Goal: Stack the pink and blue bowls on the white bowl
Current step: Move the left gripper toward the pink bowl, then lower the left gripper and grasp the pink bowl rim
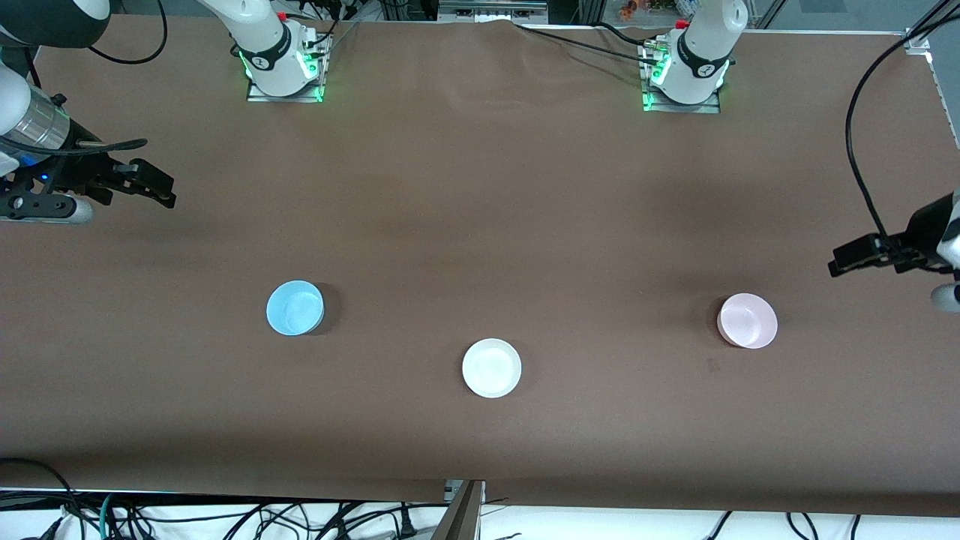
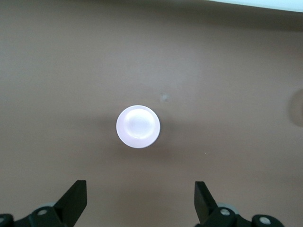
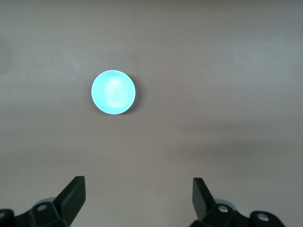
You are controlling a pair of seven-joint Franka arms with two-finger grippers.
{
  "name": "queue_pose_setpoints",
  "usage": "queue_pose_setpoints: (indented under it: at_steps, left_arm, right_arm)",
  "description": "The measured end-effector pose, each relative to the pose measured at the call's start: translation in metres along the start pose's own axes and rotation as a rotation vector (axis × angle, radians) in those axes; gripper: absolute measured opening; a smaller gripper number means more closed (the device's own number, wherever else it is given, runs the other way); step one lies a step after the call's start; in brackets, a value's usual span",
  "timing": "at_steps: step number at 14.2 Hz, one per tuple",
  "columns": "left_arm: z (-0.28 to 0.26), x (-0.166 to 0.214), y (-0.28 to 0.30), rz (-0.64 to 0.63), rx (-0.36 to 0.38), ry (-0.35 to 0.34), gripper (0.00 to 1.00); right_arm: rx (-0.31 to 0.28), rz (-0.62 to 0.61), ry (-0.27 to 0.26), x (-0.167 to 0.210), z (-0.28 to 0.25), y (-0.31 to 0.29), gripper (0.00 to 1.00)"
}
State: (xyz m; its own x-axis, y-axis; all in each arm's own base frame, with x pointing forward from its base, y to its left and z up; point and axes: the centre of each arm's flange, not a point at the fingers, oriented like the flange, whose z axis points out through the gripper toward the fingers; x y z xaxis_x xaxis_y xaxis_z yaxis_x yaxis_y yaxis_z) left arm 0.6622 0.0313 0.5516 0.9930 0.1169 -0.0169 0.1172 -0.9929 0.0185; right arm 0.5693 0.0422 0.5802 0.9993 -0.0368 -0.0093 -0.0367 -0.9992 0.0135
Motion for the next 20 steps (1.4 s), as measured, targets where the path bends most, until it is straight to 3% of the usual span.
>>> queue_pose_setpoints:
  at_steps: [5,9,16,20]
  left_arm:
    - [0.147,0.028,-0.027,-0.040,0.001,0.053,1.00]
    - [0.254,0.013,-0.072,-0.029,0.007,0.053,1.00]
    - [0.341,-0.016,-0.092,-0.031,0.013,0.090,1.00]
    - [0.351,-0.019,-0.092,-0.030,0.013,0.091,0.96]
  right_arm:
    - [0.004,0.016,0.014,0.003,0.000,0.009,1.00]
    - [0.015,0.023,0.020,0.004,-0.004,0.022,1.00]
    - [0.017,-0.046,0.014,0.002,-0.007,0.021,1.00]
    - [0.017,-0.046,0.008,0.001,-0.007,0.022,1.00]
